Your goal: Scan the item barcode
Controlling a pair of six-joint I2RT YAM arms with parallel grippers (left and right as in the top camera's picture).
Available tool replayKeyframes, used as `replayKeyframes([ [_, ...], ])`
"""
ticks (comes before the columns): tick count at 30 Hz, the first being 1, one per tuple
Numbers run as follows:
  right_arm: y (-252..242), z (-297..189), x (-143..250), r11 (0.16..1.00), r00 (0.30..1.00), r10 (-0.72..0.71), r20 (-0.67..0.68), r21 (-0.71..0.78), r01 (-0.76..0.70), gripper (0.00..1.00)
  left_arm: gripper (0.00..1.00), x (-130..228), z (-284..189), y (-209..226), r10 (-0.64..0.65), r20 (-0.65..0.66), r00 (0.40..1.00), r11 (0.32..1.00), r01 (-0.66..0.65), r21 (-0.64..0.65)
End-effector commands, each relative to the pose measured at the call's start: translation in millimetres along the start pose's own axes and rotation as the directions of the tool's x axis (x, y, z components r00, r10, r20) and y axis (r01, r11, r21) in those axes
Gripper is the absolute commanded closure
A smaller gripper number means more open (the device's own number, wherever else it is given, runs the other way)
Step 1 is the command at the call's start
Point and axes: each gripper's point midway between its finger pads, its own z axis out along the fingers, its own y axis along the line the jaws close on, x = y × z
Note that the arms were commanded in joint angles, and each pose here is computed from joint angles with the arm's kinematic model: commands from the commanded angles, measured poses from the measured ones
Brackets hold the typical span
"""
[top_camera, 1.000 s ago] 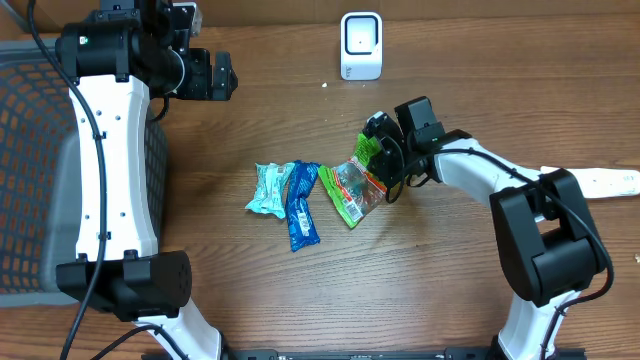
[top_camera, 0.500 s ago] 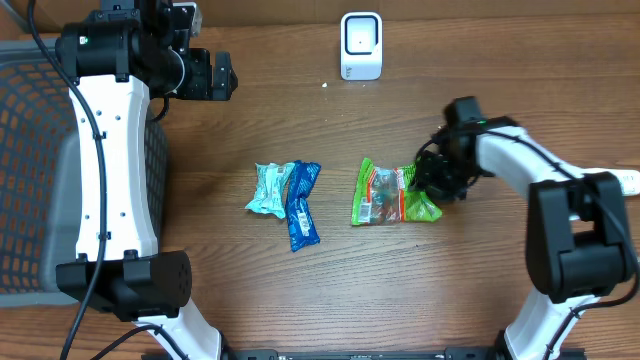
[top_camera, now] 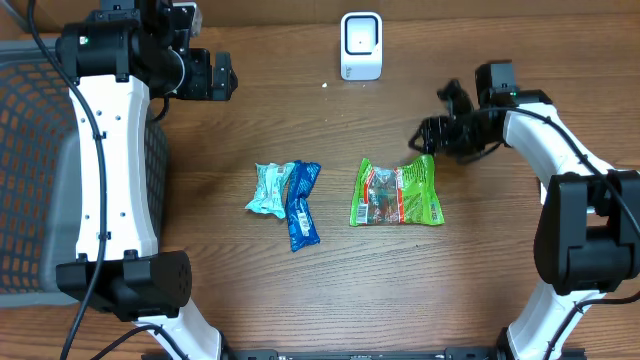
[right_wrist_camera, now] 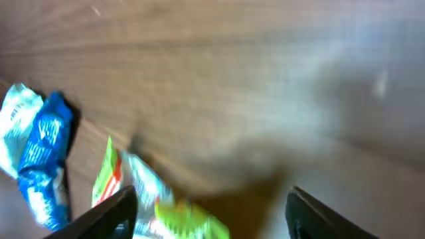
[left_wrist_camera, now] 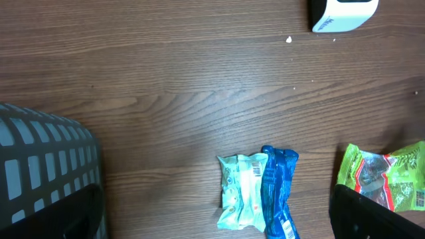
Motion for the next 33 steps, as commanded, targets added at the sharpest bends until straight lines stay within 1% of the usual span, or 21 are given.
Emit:
replayKeyframes([
  [1,16,7,-8,0.969,0.969,-0.247,0.019,-0.022,0.248,0.21,0.0,0,3,0,-0.006,-0.004,1.0,1.0,0.006,0.01],
  [3,26,15,-3,0.934,0.934,-0.357,0.002,-0.037,0.357,0.2,0.0,0,3,0,-0.006,-0.004,1.0,1.0,0.006,0.01],
  [4,30,19,1,0.921,0.922,-0.388,-0.011,-0.047,0.387,0.21,0.0,0,3,0,-0.006,-0.004,1.0,1.0,0.006,0.01],
  [7,36,31,13,0.913,0.913,-0.406,-0.049,-0.07,0.402,0.25,0.0,0,3,0,-0.006,-0.004,1.0,1.0,0.006,0.01],
  [10,37,40,28,0.921,0.916,-0.387,-0.103,-0.093,0.379,0.33,0.0,0,3,0,-0.006,-0.004,1.0,1.0,0.006,0.01],
  [12,28,41,35,0.95,0.938,-0.311,-0.151,-0.05,0.307,0.39,0.01,0,3,0,-0.006,-0.004,1.0,1.0,0.006,0.01],
  [15,9,38,48,0.981,0.96,-0.16,-0.229,0.073,0.181,0.46,0.0,0,3,0,-0.006,-0.004,1.0,1.0,0.006,0.01],
  [18,-1,29,71,0.986,0.949,-0.039,-0.313,0.143,0.087,0.53,0.0,0,3,0,-0.006,-0.004,1.0,1.0,0.006,0.01],
  [20,1,21,92,0.987,0.922,0.057,-0.383,0.16,0.005,0.54,0.01,0,3,0,-0.006,-0.004,1.0,1.0,0.006,0.01],
  [22,7,15,108,0.986,0.89,0.117,-0.44,0.161,-0.05,0.52,0.0,0,3,0,-0.006,-0.004,1.0,1.0,0.006,0.01],
  [25,21,10,120,0.988,0.862,0.143,-0.487,0.113,-0.1,0.43,0.0,0,3,0,-0.006,-0.004,1.0,1.0,0.006,0.01],
  [28,30,11,118,0.99,0.866,0.141,-0.479,0.062,-0.127,0.29,0.0,0,3,0,-0.006,-0.004,1.0,1.0,0.006,0.01],
  [31,33,17,108,0.992,0.888,0.121,-0.443,0.032,-0.12,0.16,0.0,0,3,0,-0.006,-0.004,1.0,1.0,0.006,0.01],
  [33,35,20,101,0.993,0.902,0.108,-0.418,0.008,-0.115,0.1,0.0,0,3,0,-0.006,-0.004,1.0,1.0,0.006,0.01],
])
